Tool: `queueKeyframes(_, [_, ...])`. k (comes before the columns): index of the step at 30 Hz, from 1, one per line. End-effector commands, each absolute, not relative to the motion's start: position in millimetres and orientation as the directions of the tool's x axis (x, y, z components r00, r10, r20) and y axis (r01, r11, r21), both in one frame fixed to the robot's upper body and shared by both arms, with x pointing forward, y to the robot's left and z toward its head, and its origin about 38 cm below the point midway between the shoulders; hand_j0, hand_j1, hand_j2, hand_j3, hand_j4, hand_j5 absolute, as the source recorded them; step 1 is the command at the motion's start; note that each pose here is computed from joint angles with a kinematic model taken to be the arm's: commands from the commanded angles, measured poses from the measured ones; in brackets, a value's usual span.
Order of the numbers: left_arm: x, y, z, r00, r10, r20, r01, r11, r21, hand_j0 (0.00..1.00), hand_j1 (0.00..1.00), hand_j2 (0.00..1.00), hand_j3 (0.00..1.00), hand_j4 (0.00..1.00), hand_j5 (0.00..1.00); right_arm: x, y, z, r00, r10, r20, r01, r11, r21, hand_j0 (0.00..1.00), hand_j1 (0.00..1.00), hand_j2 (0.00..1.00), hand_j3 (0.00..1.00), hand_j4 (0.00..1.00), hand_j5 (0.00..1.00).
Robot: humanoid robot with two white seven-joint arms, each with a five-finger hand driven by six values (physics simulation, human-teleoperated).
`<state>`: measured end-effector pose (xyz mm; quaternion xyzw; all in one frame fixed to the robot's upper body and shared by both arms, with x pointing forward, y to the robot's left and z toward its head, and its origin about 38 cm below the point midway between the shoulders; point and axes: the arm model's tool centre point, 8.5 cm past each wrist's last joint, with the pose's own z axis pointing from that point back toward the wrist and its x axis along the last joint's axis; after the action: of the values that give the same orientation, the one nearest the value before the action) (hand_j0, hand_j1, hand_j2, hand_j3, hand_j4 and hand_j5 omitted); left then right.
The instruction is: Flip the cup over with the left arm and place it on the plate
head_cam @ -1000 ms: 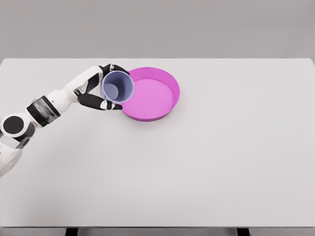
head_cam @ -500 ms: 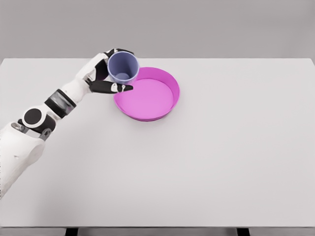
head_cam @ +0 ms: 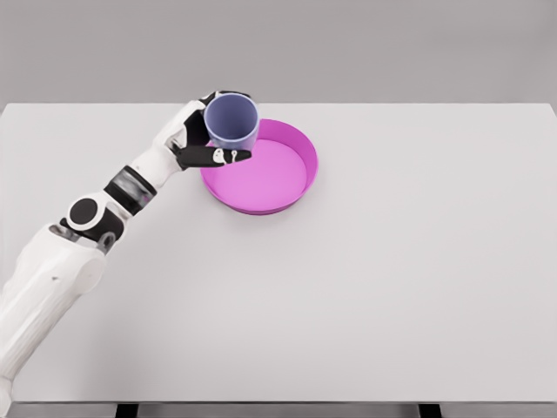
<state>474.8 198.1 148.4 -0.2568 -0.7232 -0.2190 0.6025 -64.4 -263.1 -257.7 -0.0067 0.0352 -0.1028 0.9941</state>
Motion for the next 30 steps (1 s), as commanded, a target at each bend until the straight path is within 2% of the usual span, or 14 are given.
queueKeyframes(1, [475, 197, 147, -0.124, 0.118, 0.985, 0.636, 0.772, -0.013, 0.65, 0.65, 0.65, 0.65, 0.65, 0.65, -64, -263, -258, 0.976, -0.205, -0.069, 0.204, 0.979, -0.020, 1.00, 1.00, 1.00, 1.00, 1.00, 1.00])
queueKeyframes(30, [480, 171, 104, 0.024, 0.188, 0.982, 0.602, 0.781, -0.164, 0.66, 0.66, 0.66, 0.66, 0.66, 0.66, -64, -263, -258, 0.976, -0.205, -0.068, 0.204, 0.979, -0.020, 1.00, 1.00, 1.00, 1.00, 1.00, 1.00])
